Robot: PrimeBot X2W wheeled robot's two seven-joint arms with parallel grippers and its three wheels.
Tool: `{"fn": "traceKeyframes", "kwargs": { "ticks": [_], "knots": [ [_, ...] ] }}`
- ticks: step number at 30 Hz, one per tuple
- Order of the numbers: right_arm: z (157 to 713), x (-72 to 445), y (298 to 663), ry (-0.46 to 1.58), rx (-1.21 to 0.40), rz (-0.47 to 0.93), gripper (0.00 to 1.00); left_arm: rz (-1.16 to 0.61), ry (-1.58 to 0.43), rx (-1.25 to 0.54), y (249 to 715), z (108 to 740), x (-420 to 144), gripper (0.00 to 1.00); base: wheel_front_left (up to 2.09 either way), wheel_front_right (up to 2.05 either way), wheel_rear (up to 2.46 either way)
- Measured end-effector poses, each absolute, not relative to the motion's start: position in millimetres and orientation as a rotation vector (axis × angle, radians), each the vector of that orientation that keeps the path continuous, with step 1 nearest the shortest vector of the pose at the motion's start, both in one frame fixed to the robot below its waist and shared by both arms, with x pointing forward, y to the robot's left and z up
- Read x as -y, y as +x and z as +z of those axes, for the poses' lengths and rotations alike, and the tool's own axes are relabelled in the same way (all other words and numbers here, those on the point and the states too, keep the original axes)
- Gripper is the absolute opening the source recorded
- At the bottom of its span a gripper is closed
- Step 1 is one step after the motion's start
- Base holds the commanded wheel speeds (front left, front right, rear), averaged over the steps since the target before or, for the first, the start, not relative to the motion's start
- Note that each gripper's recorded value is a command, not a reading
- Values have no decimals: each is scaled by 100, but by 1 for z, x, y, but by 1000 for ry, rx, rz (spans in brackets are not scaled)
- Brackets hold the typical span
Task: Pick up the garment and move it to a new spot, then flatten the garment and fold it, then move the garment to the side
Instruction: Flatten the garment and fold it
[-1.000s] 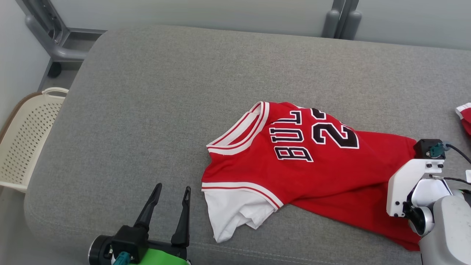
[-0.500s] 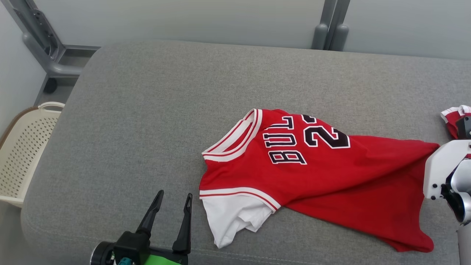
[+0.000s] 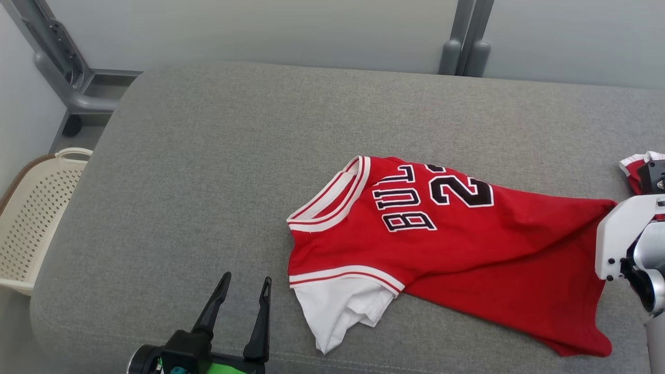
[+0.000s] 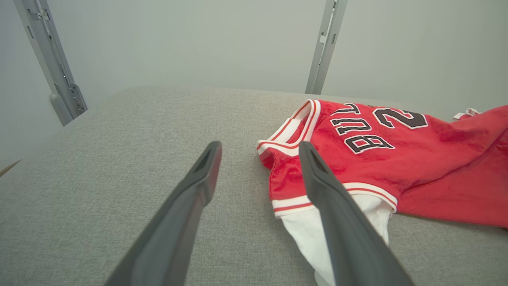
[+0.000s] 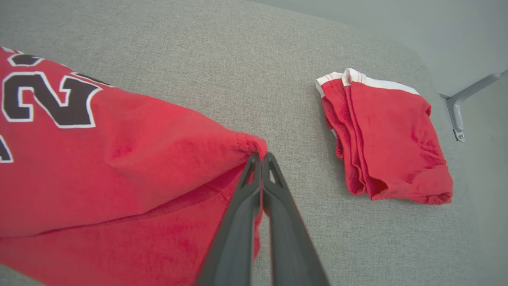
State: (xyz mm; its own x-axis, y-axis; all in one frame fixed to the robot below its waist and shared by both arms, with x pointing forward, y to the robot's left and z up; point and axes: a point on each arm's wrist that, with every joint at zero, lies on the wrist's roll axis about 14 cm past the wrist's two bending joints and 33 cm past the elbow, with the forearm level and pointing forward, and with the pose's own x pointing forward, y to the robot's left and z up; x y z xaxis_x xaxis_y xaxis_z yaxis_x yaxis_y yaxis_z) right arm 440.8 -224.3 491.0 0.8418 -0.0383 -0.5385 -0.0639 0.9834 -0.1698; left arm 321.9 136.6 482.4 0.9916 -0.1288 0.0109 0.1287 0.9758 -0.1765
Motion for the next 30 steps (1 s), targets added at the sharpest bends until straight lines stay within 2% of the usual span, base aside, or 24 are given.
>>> {"fn": "traceKeyframes", "kwargs": {
  "ticks": [9,20,30],
  "knots": [
    [478,245,450,-284,-584,-54,100,-103,-165,-2,322,481,-146,100,0,0,0],
    [512,207,461,-190,-272,28,100,-52,-147,12,327,485,-162,100,0,0,0],
    [535,170,435,-98,-55,128,100,11,-148,39,328,493,-178,100,0,0,0]
  ]
}}
